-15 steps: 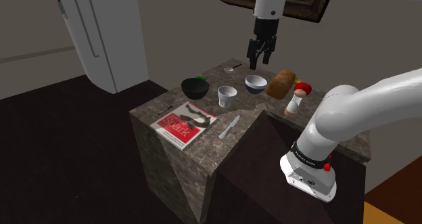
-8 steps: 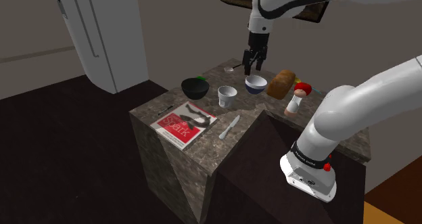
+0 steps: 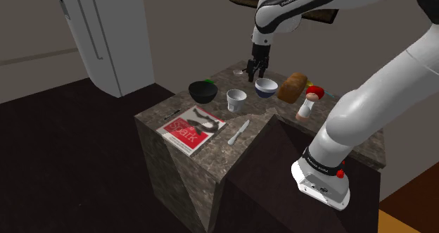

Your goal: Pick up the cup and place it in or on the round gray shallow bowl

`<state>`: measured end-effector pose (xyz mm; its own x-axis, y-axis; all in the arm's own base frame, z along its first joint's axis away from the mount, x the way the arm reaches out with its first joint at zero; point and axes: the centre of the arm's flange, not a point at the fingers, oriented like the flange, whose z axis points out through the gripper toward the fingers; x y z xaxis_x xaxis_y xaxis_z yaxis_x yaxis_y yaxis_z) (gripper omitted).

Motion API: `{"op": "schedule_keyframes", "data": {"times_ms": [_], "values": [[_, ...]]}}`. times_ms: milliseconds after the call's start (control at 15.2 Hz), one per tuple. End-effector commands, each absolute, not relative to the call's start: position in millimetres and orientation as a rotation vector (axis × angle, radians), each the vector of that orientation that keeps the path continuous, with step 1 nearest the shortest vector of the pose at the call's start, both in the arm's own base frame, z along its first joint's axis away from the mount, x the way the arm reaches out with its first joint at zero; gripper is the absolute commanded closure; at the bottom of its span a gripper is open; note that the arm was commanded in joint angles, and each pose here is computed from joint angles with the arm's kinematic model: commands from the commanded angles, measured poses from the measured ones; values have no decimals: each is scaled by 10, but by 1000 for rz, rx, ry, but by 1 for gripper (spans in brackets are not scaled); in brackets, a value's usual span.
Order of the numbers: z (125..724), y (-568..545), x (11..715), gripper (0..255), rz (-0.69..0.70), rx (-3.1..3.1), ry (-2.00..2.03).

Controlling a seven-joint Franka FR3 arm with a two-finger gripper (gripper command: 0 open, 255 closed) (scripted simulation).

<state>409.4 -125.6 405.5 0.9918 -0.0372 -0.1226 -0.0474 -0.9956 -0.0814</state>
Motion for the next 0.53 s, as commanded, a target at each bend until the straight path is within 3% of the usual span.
{"op": "schedule_keyframes", "data": {"times_ms": [0, 462], "values": [[3854, -1437, 4191, 0, 180, -3045, 56], [3242, -1997, 4641, 0, 167, -3019, 27]]}}
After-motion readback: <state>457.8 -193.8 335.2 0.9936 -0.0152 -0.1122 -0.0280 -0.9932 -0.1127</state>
